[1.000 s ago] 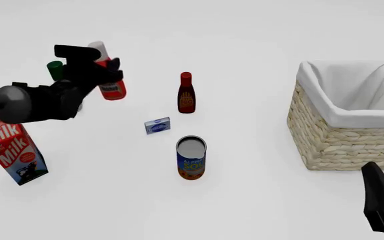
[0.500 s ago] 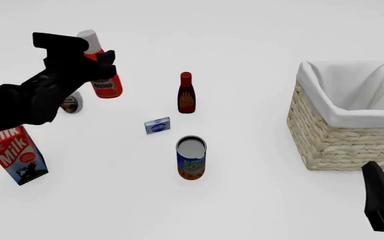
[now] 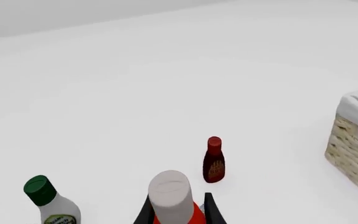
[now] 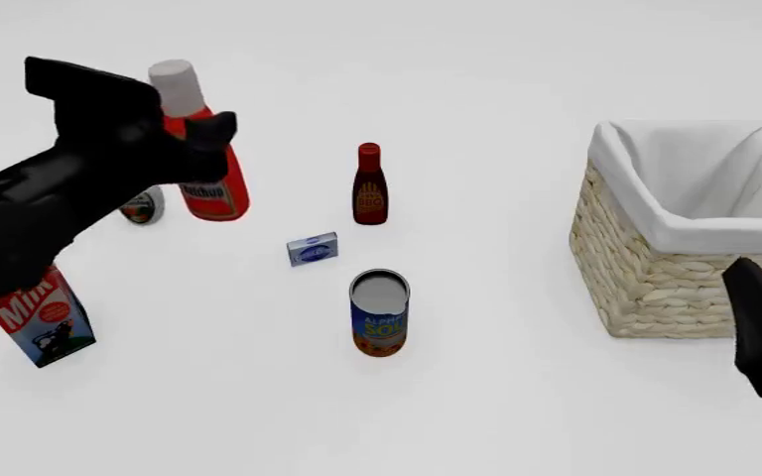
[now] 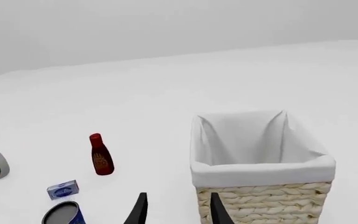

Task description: Pick the ketchup and place it in the basket.

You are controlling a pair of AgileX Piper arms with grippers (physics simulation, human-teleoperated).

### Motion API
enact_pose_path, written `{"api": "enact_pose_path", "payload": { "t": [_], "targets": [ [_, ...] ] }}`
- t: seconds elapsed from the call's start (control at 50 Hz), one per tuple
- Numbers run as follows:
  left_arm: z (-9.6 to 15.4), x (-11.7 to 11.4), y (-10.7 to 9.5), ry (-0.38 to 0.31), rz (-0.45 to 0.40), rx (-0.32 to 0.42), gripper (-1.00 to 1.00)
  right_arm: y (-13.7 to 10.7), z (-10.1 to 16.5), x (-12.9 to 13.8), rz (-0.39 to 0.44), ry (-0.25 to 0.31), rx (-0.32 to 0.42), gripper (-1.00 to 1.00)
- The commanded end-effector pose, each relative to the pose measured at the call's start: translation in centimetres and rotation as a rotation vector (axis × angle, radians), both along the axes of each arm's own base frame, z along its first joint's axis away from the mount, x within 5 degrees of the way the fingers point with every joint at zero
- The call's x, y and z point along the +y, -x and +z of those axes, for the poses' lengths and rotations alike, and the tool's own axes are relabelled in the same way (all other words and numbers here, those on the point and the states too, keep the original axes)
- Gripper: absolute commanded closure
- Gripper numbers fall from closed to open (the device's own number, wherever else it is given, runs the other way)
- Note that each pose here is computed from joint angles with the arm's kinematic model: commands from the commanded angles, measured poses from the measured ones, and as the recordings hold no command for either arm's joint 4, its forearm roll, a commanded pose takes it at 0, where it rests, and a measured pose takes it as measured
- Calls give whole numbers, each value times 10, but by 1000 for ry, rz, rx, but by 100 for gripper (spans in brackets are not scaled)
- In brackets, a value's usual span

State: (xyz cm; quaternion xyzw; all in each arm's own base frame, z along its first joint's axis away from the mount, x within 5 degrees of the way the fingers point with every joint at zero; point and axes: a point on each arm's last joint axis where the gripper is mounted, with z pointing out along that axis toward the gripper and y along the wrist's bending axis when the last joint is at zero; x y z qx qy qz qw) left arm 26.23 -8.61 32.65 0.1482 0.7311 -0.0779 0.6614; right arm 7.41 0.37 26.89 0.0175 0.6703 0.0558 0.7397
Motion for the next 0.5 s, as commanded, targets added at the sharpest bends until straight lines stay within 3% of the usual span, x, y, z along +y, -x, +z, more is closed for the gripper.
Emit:
{"api": "enact_pose_path", "payload": {
  "t": [0.02,0.38,0.5],
  "targets": [
    [17,-7,32,-21,-69,4,100,-12,21,7,72,1,8,-100],
    [45,-24,70,-5,-200,66,100,-22,37,24,230,19,27,-100],
    [59,-23,78,-28,-217,51,100,-26,44,30,273,25,23,-100]
  ]
}}
